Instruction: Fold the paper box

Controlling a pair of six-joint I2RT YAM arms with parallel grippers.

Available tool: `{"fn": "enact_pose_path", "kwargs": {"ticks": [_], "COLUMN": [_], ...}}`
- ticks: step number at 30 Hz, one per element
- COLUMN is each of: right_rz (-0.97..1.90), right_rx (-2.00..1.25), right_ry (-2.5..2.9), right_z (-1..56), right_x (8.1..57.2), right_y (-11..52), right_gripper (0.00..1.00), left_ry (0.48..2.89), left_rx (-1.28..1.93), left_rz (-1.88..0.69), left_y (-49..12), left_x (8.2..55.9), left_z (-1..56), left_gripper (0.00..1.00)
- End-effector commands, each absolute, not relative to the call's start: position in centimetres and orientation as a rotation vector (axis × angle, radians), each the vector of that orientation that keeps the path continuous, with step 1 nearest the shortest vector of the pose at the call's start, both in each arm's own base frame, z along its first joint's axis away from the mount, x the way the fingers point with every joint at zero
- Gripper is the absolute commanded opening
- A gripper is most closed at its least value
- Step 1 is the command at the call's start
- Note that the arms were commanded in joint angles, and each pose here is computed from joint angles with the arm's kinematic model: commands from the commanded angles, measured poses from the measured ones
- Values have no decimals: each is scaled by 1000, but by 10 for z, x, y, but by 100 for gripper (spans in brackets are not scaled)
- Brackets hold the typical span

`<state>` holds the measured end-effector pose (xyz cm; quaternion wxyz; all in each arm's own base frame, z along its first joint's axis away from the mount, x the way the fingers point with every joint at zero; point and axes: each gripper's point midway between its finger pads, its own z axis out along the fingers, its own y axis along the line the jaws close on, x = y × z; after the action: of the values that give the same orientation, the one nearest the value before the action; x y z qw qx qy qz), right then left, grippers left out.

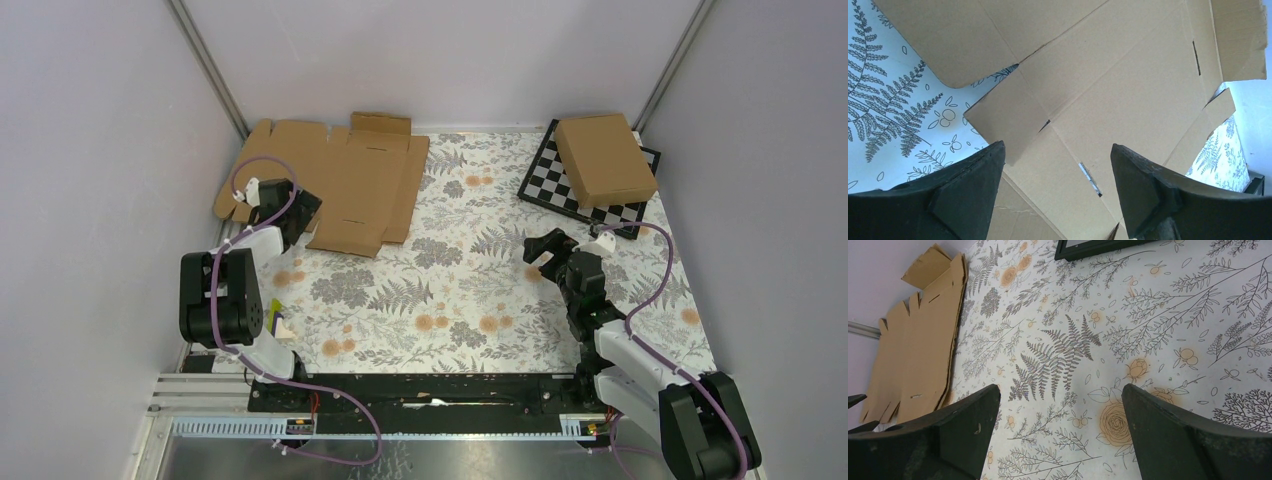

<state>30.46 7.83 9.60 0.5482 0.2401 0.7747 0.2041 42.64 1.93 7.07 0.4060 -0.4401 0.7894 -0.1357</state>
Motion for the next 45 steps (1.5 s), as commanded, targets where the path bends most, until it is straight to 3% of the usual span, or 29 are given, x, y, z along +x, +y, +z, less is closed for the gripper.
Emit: {"fn": "enact_pose_path", "kwargs": {"ticks": [1, 8, 14, 19, 28, 33, 38, 41, 44, 45], "right_rz": [514, 517, 516, 515, 511, 509, 507, 510, 509, 510], "right_rx": [570, 570, 570, 571, 573, 573, 571, 572, 571, 571], "right_ry": [1784, 1785, 1786, 1785, 1782, 1782, 1781, 1782, 1782, 1782], "right_z": [110, 110, 110, 110, 110, 110, 110, 110, 110, 110], "right_x": [311, 311, 311, 311, 312, 311, 311, 311, 311, 311], "right_y": [81, 82, 81, 81, 80, 80, 80, 80, 80, 80], "right_gripper": [99, 99, 99, 99, 99, 99, 99, 99, 99, 99], "left_ry": [1920, 1939, 1937, 1952, 1954, 1943, 1934, 1927, 1911, 1905], "left_rx": [-1079, -1083, -1147, -1158, -1131, -1106, -1108, -1100, -1089, -1084], "left_rz": [-386, -389, -337, -323, -367, -395, -399, -406, -426, -435], "left_y": [18, 17, 23, 24, 18, 15, 15, 15, 13, 12], "left_x": [441, 443, 433, 431, 437, 442, 442, 444, 445, 446], "left_z": [96, 88, 79, 69, 69, 76, 79, 82, 84, 85], "left_gripper": [84, 84, 96, 97, 86, 68, 79, 79, 66, 56]}}
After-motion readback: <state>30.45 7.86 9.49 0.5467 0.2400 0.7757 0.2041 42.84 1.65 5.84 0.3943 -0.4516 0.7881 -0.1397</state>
